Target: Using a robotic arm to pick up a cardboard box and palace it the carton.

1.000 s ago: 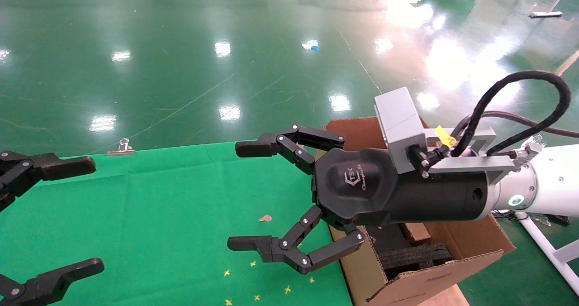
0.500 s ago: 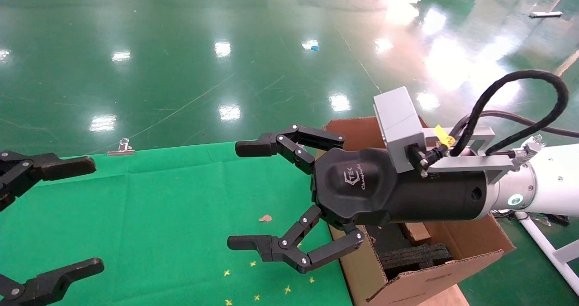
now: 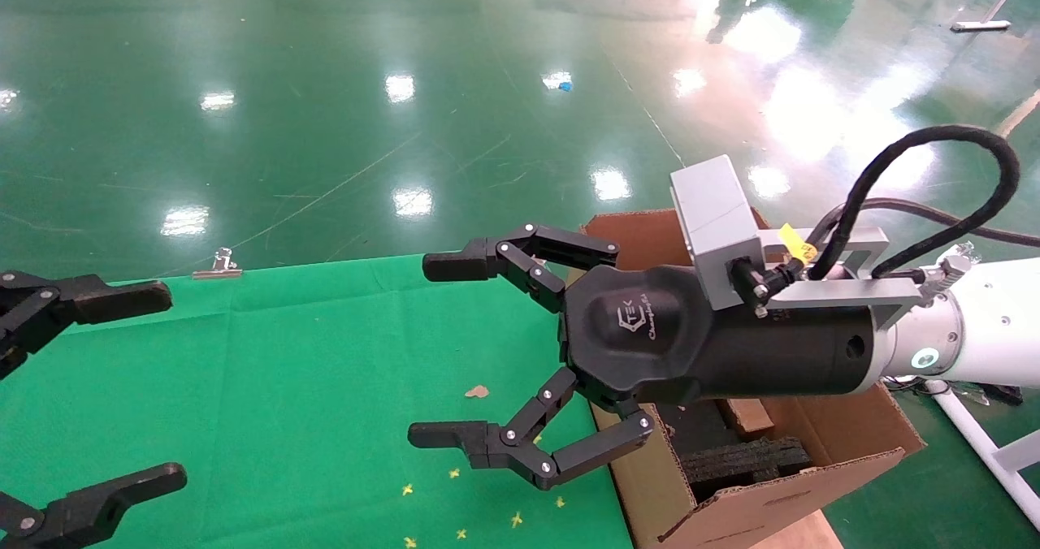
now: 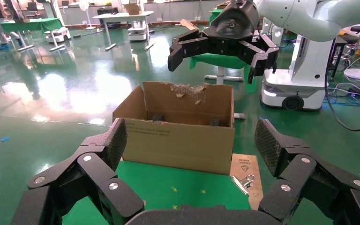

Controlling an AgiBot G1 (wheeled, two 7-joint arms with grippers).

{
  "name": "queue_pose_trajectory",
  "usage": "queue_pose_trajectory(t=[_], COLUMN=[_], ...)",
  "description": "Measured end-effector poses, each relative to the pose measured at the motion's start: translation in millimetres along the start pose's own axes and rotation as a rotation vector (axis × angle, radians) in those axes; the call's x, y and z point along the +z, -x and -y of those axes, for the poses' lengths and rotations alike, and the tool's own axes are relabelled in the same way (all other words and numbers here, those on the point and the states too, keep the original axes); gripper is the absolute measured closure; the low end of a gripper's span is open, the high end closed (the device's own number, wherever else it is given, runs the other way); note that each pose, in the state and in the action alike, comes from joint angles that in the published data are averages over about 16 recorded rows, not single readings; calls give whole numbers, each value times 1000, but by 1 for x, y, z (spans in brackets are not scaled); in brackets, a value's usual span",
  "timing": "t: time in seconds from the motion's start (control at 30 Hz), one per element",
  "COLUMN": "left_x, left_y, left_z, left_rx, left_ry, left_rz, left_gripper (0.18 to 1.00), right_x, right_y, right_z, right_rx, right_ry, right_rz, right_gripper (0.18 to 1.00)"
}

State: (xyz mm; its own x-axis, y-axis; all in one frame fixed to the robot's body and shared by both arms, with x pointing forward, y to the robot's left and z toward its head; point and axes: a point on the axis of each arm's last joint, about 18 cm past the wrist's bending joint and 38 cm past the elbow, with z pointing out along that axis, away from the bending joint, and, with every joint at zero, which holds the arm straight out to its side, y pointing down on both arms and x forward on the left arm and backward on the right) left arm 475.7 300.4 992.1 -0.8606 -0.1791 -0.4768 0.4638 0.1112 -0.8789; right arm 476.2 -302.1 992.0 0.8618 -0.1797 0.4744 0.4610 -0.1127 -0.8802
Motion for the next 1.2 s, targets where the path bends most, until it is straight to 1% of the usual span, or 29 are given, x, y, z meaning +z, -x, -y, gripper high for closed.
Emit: queue_pose_trajectory(t=[1.2], left_x=[0], left_y=[0], left_z=[0], left_rx=[0], left_ry=[0], left_rz=[0], left_gripper=[184], right_x=[0], right_y=[0], right_z=[0], right_rx=[0], right_ry=[0], right_rz=[0], right_gripper=[178])
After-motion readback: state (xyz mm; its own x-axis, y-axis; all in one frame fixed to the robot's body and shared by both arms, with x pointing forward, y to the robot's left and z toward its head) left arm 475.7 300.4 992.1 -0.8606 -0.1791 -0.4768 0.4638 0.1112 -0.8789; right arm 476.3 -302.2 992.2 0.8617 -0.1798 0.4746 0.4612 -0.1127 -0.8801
